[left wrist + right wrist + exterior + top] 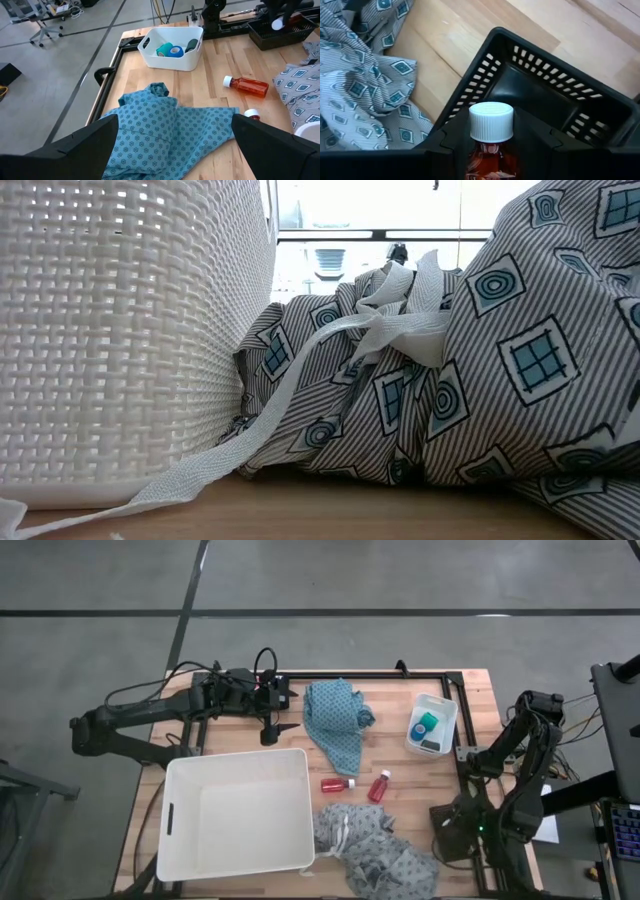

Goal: Pick & Place Medicine items
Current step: Put the top red medicine bottle into the black bin, then put the right red medicine bottle into the black bin

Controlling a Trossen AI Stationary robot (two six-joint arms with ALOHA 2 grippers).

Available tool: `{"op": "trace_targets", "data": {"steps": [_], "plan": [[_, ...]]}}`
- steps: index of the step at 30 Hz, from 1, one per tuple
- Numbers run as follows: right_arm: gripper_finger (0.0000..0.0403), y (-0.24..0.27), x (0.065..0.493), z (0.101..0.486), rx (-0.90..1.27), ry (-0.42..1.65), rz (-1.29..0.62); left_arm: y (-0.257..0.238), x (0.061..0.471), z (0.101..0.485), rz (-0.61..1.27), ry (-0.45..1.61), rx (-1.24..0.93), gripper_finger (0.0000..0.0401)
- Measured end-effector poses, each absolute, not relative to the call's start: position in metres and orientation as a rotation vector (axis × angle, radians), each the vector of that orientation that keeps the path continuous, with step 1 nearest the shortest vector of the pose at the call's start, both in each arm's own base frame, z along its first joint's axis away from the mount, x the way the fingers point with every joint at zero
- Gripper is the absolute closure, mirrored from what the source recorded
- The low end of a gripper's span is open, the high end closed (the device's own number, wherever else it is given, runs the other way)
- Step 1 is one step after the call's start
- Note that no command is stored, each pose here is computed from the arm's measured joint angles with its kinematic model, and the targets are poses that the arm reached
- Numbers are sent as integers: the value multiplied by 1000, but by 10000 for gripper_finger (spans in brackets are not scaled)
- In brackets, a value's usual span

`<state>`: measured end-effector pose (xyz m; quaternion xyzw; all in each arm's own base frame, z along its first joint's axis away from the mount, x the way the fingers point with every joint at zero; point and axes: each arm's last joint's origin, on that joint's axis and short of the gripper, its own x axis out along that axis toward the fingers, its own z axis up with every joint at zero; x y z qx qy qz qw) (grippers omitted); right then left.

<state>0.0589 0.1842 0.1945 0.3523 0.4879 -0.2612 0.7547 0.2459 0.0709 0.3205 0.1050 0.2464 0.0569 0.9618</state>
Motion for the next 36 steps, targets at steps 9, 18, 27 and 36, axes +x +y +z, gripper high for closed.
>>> {"op": "trace_targets", "data": {"steps": [9, 18, 27, 36], "plan": [[275, 179, 58, 189, 739, 1073, -601, 71, 246, 321, 116, 499, 211, 8], [275, 169, 61, 175, 739, 1069, -677, 71, 246, 321, 115, 499, 212, 8], [235, 168, 69, 175, 808, 1079, -715, 71, 246, 321, 115, 499, 214, 8], [180, 169, 70, 175, 813, 1078, -716, 71, 246, 321, 115, 499, 214, 8]]}}
